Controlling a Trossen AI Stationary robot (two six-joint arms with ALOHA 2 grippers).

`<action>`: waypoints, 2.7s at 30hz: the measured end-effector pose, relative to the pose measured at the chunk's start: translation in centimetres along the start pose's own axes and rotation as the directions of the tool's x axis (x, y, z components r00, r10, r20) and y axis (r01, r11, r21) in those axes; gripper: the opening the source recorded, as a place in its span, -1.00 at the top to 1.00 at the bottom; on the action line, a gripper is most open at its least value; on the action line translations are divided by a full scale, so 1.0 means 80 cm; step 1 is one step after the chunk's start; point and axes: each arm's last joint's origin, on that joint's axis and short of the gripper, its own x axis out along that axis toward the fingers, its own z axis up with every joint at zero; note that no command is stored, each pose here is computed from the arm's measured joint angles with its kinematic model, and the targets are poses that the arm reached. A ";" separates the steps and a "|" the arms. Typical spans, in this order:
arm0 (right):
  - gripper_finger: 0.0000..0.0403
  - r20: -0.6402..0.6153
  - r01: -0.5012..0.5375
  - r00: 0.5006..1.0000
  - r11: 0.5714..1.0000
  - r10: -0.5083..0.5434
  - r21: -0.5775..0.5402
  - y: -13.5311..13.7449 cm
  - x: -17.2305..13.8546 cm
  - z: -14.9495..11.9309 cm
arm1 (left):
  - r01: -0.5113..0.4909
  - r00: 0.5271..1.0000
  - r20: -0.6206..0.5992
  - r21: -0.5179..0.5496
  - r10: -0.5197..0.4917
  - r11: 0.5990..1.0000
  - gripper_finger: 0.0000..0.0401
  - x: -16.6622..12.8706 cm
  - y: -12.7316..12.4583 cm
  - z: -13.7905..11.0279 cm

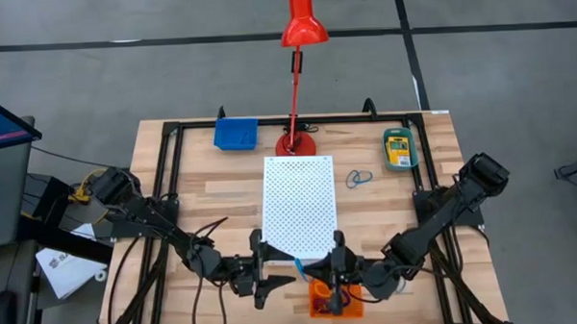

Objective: Pick & Place Office Desk Supplies
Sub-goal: Put the blue rubber band into the blue bin

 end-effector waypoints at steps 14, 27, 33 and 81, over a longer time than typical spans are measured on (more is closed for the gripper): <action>1.00 -0.002 -0.016 1.000 1.000 0.016 -0.007 0.004 -0.003 -0.001 | 0.046 0.998 0.035 -0.047 -0.044 0.998 -0.24 0.000 -0.002 0.001; 1.00 0.001 -0.017 1.000 1.000 0.017 -0.008 0.000 0.001 0.002 | 0.058 0.997 0.045 -0.061 -0.055 0.996 -0.22 0.001 -0.001 0.000; 1.00 0.031 -0.026 0.999 0.999 0.027 -0.021 0.001 0.003 0.007 | 0.062 0.997 0.049 -0.107 -0.057 0.992 -0.22 0.006 0.004 -0.004; 0.51 0.075 -0.058 0.995 0.993 0.066 -0.107 0.024 -0.044 0.015 | -0.599 0.669 -0.485 0.097 0.563 0.795 1.00 -0.030 0.052 0.003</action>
